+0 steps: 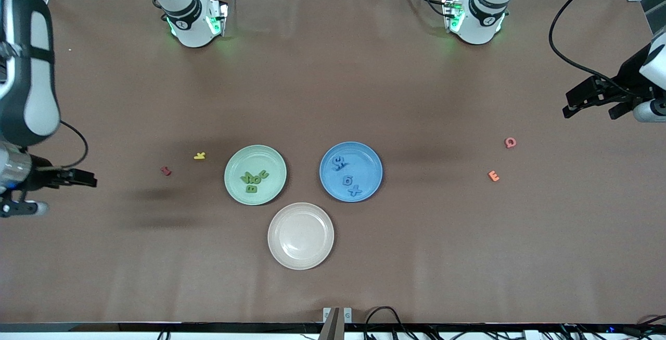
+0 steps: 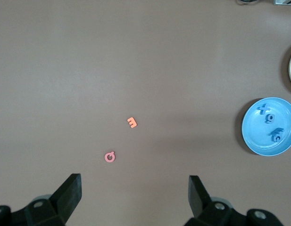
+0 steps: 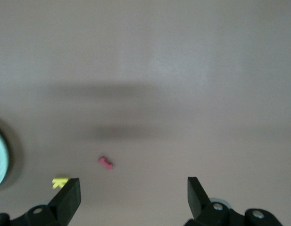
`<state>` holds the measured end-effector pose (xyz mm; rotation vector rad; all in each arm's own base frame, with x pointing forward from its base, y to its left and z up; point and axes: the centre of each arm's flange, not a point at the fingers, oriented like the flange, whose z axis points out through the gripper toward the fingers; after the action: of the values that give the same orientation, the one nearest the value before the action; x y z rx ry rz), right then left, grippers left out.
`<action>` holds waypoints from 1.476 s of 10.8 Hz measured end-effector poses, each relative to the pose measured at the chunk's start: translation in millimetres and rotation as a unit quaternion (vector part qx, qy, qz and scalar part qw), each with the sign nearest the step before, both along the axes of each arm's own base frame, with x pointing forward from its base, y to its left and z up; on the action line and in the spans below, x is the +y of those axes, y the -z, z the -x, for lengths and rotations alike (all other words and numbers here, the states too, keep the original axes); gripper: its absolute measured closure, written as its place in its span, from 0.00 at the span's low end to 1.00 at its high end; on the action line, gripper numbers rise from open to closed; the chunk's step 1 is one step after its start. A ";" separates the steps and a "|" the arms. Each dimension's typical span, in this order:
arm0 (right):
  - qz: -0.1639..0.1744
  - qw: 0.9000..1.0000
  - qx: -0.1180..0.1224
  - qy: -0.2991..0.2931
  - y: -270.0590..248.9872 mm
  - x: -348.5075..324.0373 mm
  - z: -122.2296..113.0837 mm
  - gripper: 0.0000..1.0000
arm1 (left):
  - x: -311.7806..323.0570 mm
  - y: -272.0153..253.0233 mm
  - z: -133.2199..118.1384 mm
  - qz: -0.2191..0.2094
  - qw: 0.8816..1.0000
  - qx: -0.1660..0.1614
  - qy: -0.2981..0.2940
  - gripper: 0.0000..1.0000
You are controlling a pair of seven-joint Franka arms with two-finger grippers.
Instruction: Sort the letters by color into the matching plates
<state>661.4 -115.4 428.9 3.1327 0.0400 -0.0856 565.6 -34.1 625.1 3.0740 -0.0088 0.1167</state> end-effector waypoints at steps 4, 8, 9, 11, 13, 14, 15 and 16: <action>-0.010 1.000 0.006 0.014 -114.3 -14.1 59.1 0.00 | -0.2 0.0 0.0 0.000 1.000 0.000 0.000 0.00; -0.021 1.000 0.000 0.009 -209.3 -4.3 117.4 0.00 | 0.0 0.1 0.0 0.000 1.000 0.000 0.000 0.00; -0.023 1.000 0.001 0.005 -225.0 1.1 128.1 0.00 | -0.1 0.2 0.0 0.000 1.000 0.000 0.000 0.00; -0.024 1.000 -0.003 0.010 -239.0 12.7 137.0 0.00 | -0.1 0.3 0.0 0.000 1.000 0.000 0.000 0.00; -0.022 1.000 -0.006 0.017 -233.9 30.7 130.8 0.00 | 0.0 0.3 0.0 0.000 1.000 0.000 0.000 0.00; -0.021 1.000 -0.011 0.018 -225.0 35.7 125.5 0.00 | 0.0 0.3 0.0 0.000 1.000 0.000 0.000 0.00; -0.020 1.000 -0.013 0.018 -213.8 37.0 121.1 0.00 | 0.0 0.4 0.0 0.000 1.000 0.000 0.000 0.00; -0.020 0.999 -0.013 0.021 -203.3 39.0 117.8 0.00 | -0.1 0.4 0.0 0.000 1.000 0.000 0.000 0.00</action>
<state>543.6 -76.4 632.3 3.1749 -0.0256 -0.0457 565.6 -34.2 624.8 3.0740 -0.0088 0.1162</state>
